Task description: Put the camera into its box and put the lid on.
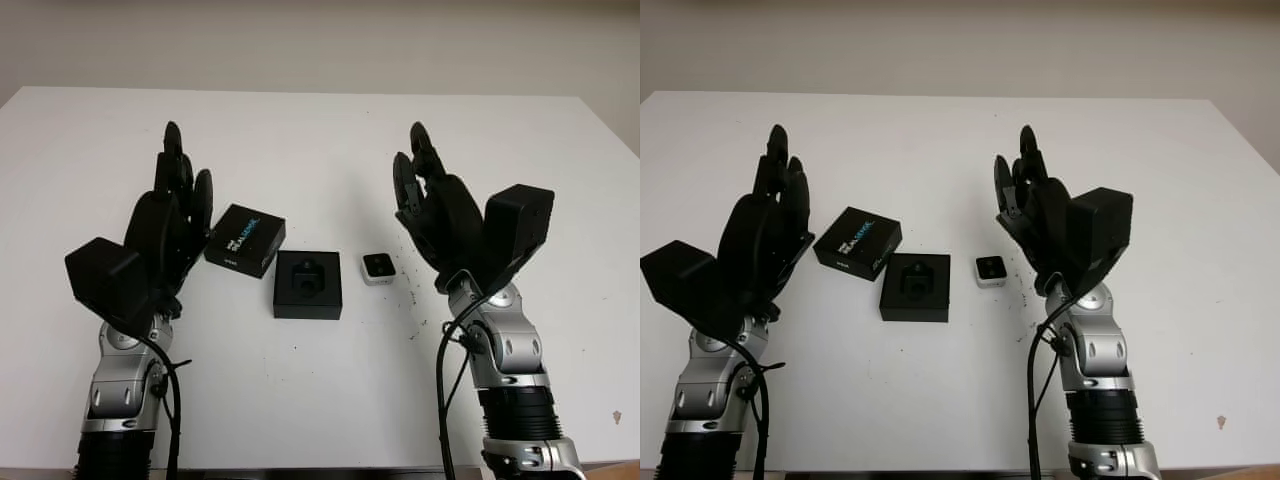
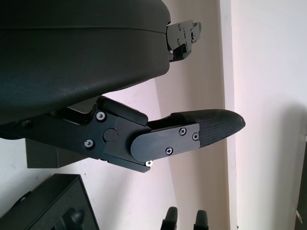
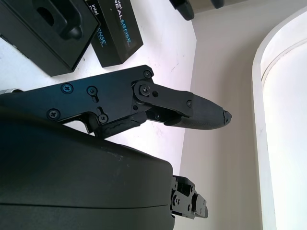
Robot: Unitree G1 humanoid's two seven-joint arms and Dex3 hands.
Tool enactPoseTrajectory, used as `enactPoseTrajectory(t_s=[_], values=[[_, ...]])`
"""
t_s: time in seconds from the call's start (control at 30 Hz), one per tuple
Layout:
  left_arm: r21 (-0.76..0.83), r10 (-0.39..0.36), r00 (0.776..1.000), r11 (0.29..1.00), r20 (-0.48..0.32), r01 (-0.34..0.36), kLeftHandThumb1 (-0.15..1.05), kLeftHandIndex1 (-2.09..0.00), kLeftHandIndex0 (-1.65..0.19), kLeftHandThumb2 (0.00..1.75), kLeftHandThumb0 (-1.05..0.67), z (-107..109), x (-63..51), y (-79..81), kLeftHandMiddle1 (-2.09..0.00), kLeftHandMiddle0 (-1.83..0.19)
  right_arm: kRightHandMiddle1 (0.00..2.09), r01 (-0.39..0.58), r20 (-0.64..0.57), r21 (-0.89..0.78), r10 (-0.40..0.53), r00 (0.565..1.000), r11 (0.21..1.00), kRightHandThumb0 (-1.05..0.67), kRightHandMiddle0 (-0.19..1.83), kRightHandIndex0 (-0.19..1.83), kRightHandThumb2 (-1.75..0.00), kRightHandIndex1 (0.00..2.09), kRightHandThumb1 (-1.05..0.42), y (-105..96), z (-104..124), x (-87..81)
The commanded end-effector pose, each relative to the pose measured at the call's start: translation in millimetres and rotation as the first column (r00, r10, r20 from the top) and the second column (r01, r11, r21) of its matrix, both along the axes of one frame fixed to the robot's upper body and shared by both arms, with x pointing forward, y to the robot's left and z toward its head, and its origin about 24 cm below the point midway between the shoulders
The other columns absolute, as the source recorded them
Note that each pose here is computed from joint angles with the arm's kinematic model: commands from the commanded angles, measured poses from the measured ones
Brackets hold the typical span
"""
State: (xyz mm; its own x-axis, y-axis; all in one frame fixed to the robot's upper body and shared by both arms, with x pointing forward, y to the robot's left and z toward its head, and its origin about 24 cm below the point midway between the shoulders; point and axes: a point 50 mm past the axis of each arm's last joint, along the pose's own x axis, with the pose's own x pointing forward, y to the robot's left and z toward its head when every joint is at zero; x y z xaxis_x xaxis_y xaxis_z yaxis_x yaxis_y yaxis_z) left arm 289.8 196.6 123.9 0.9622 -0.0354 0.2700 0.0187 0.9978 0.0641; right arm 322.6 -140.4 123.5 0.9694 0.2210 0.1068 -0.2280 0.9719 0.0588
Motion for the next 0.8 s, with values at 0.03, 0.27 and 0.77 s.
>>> enactPoseTrajectory(t_s=[0.03, 0.27, 0.77], values=[[0.011, -0.007, 1.0, 1.0, 0.018, 0.007, 1.05, 0.0, 0.19, 0.63, -0.75, 9, -2.0, 1.1, 0.0, 0.19, 0.01, 0.002, 0.013, 0.004, -0.002, 1.0, 1.0, -0.69, -0.19, -0.19, -0.62, 0.0, -1.05, 2, 5, -1.5], [0.011, -0.011, 1.0, 1.0, 0.023, 0.011, 1.05, 0.0, 0.19, 0.56, -0.78, 12, -2.8, -1.2, -0.01, 0.19, 0.02, -0.007, 0.017, 0.025, 0.006, 1.0, 1.0, -0.7, -0.19, -0.19, -0.6, 0.0, -1.05, 0, 6, -2.7], [0.001, -0.014, 1.0, 1.0, 0.016, 0.014, 1.05, 0.0, 0.19, 0.59, -0.77, 8, -2.8, 1.4, 0.0, 0.19, 0.15, 0.029, 0.208, -0.56, 0.107, 0.972, 0.828, -0.55, 0.09, 0.11, -0.03, 0.14, -0.85, -38, 51, 2.9]])
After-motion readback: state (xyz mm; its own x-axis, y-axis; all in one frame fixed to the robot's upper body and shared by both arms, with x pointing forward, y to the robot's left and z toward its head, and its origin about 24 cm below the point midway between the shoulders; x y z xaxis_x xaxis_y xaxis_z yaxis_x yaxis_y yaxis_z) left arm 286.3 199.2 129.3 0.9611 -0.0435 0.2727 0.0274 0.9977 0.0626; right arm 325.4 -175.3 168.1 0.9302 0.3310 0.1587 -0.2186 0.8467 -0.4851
